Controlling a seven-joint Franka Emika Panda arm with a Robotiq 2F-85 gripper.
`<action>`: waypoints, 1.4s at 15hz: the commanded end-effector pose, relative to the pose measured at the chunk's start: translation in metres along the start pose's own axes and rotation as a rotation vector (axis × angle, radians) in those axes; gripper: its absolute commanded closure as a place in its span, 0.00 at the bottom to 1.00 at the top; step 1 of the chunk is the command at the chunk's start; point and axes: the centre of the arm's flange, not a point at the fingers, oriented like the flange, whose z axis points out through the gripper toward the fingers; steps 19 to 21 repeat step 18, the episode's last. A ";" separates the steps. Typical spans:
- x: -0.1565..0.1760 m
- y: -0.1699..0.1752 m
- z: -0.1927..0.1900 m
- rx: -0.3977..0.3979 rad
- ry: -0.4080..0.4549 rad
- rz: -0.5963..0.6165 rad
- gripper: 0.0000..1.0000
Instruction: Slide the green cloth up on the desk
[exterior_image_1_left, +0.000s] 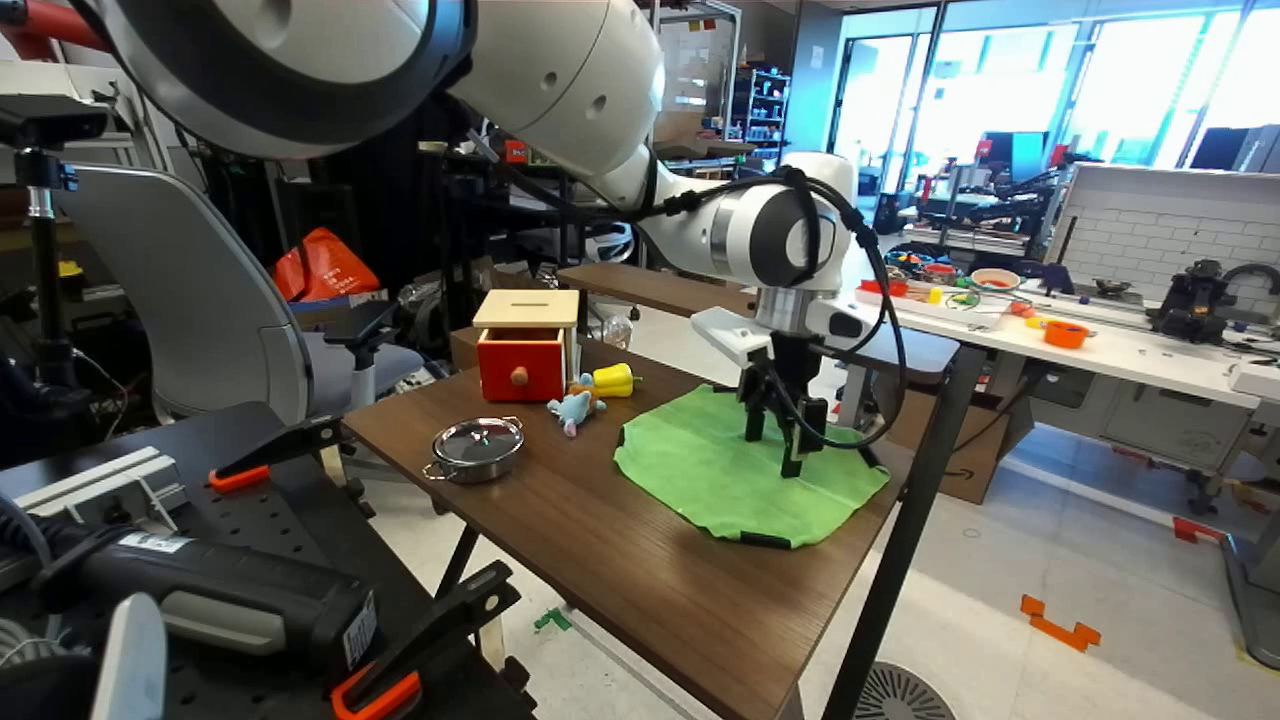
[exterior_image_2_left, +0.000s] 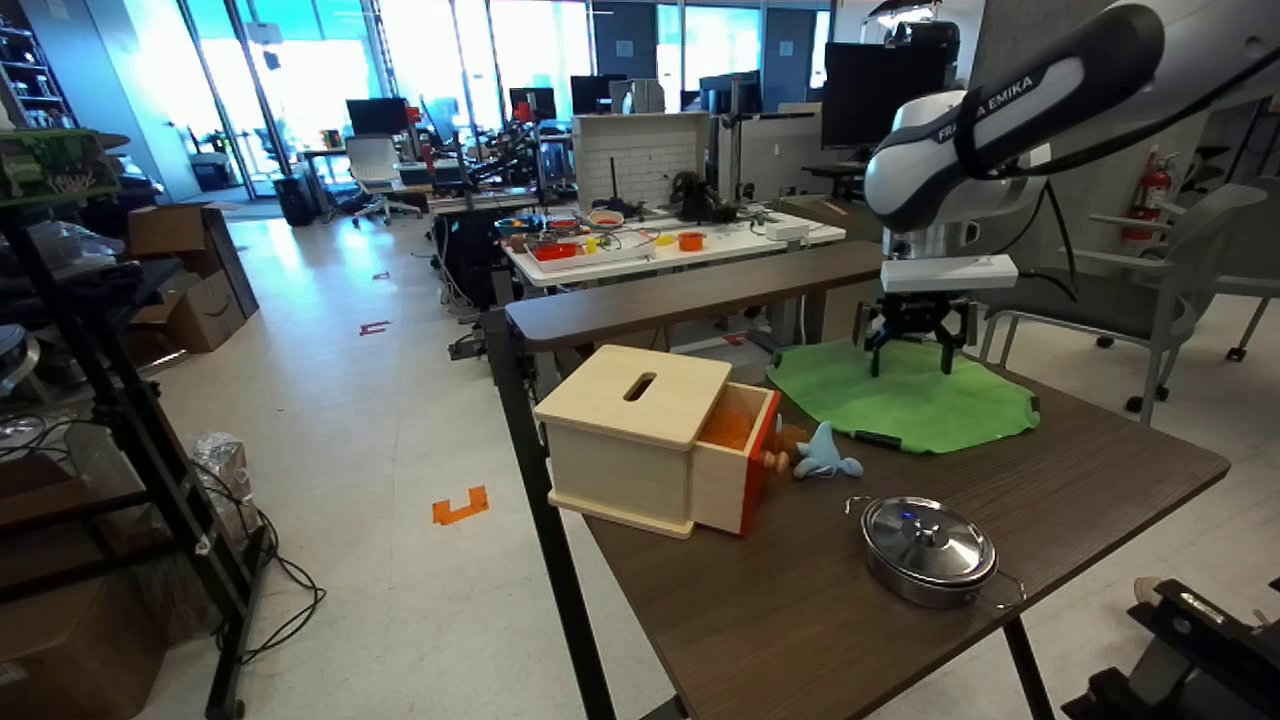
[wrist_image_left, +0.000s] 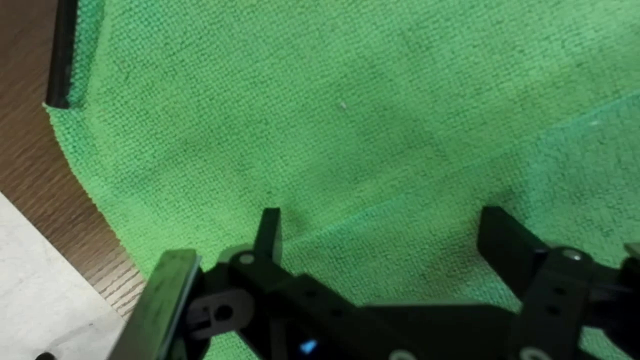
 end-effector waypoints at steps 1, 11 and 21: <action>-0.009 -0.008 -0.032 -0.023 -0.024 -0.033 0.00; -0.070 0.027 -0.132 -0.019 -0.144 -0.331 0.00; -0.034 0.017 -0.139 0.001 -0.169 -0.449 0.00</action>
